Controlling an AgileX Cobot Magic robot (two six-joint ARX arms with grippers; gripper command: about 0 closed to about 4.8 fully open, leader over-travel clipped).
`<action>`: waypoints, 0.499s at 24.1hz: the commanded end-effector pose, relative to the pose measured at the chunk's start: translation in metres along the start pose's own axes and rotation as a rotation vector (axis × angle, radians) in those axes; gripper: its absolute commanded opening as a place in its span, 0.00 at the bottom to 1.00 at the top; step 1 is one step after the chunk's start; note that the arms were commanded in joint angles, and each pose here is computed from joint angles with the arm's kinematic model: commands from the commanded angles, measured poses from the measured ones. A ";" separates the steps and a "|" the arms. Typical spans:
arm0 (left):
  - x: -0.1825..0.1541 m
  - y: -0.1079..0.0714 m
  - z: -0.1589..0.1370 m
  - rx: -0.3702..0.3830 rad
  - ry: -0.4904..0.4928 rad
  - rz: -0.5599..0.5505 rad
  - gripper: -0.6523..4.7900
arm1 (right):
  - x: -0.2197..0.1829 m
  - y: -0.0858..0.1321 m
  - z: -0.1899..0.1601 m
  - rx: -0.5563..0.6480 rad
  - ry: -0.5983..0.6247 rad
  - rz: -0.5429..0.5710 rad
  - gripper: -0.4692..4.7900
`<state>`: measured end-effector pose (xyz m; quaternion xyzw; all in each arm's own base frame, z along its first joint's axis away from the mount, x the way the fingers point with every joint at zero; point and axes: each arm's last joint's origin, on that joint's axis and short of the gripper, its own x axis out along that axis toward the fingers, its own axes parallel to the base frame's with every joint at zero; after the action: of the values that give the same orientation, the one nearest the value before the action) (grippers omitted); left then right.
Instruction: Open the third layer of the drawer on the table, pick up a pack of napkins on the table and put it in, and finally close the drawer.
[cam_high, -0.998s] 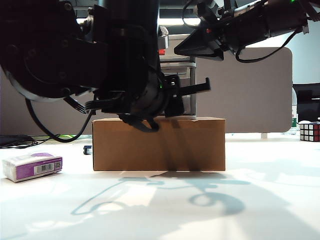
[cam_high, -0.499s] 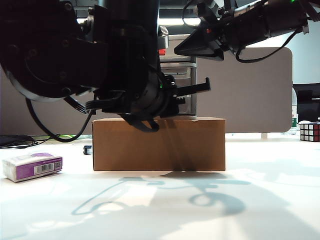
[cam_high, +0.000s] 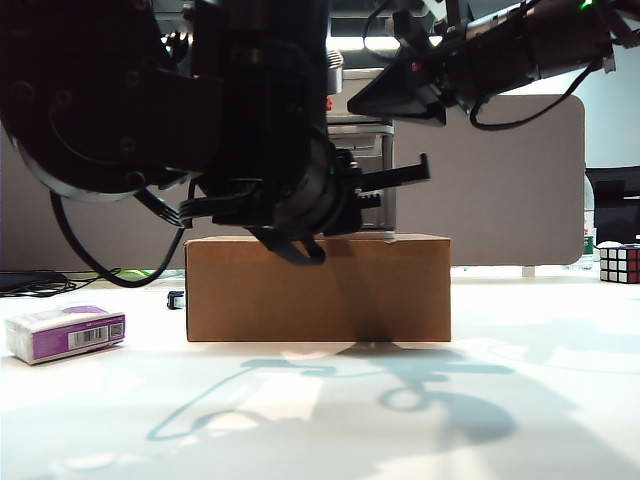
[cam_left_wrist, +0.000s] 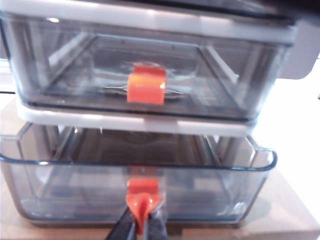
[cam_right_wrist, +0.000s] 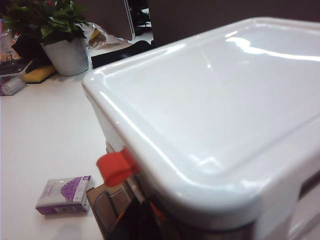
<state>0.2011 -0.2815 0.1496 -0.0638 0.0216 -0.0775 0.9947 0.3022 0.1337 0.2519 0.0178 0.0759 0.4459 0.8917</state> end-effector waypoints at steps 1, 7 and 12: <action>-0.008 -0.007 0.000 0.009 0.000 0.004 0.11 | 0.000 0.000 0.003 -0.013 -0.016 -0.009 0.08; -0.026 -0.018 -0.003 0.030 0.007 0.027 0.11 | 0.000 -0.001 0.004 -0.016 -0.021 -0.025 0.08; -0.047 -0.022 -0.004 0.048 0.016 0.026 0.11 | 0.000 -0.001 0.003 -0.016 -0.021 -0.025 0.08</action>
<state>0.1560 -0.2969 0.1476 -0.0390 0.0296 -0.0682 0.9965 0.3027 0.1338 0.2514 0.0174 0.0766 0.4404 0.8944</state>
